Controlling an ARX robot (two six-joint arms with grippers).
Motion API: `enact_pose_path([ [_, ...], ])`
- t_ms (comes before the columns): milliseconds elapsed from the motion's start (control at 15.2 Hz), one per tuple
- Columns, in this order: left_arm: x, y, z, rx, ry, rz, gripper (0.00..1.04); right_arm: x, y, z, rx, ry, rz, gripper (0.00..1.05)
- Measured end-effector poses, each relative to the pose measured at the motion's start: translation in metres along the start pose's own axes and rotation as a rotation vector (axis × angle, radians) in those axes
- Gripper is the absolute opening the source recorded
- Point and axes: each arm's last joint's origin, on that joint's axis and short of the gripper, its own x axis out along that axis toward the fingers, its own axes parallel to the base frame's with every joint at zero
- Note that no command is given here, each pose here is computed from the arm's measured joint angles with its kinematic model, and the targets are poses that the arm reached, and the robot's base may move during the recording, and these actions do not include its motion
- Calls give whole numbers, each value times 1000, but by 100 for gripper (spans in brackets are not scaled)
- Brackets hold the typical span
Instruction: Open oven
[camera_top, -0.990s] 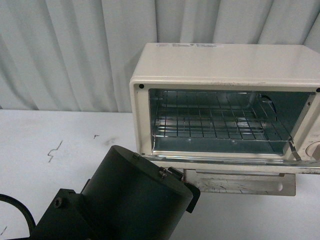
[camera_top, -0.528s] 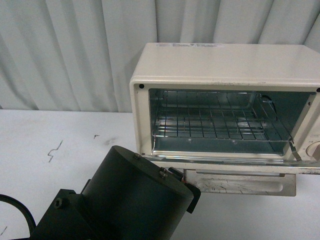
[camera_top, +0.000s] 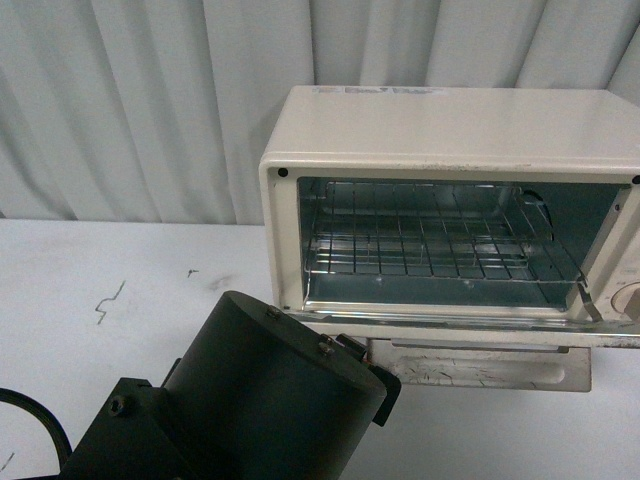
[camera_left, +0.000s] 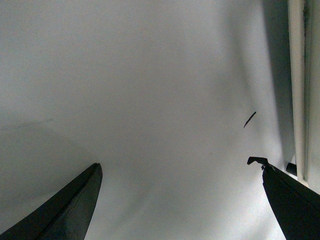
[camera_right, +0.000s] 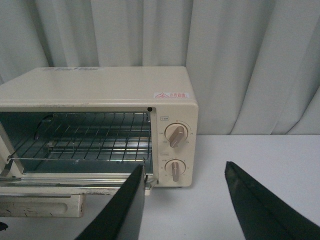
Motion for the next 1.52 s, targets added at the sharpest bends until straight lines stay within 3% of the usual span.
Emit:
enact_pose_path([
  [66, 0, 0, 0, 0, 0, 0, 98, 0, 0, 0, 0, 0, 0, 69],
  [132, 0, 0, 0, 0, 0, -2, 98, 0, 0, 0, 0, 0, 0, 100],
  [264, -8, 17, 1, 105, -126, -175, 98, 0, 0, 0, 0, 1, -1, 98],
  [462, -58, 15, 12, 277, -114, -377, 98, 0, 0, 0, 0, 1, 0, 98],
  [726, -93, 38, 28, 433, -58, -377, 98, 0, 0, 0, 0, 0, 0, 98],
  [990, -147, 37, 60, 525, -266, -433, 98, 0, 0, 0, 0, 0, 0, 98],
  [1056, -152, 35, 61, 583, -447, -492, 91, 0, 0, 0, 0, 0, 0, 98],
  [1122, -161, 50, 77, 734, -751, -379, 73, 0, 0, 0, 0, 1, -2, 98],
  [1188, -172, 60, 89, 888, -864, -288, 56, 0, 0, 0, 0, 1, -2, 98],
  [1320, -185, 66, 101, 1061, -916, -237, 24, 0, 0, 0, 0, 1, 0, 98],
  [1518, -190, 69, 104, 1077, -924, -232, 9, 0, 0, 0, 0, 1, 0, 98],
])
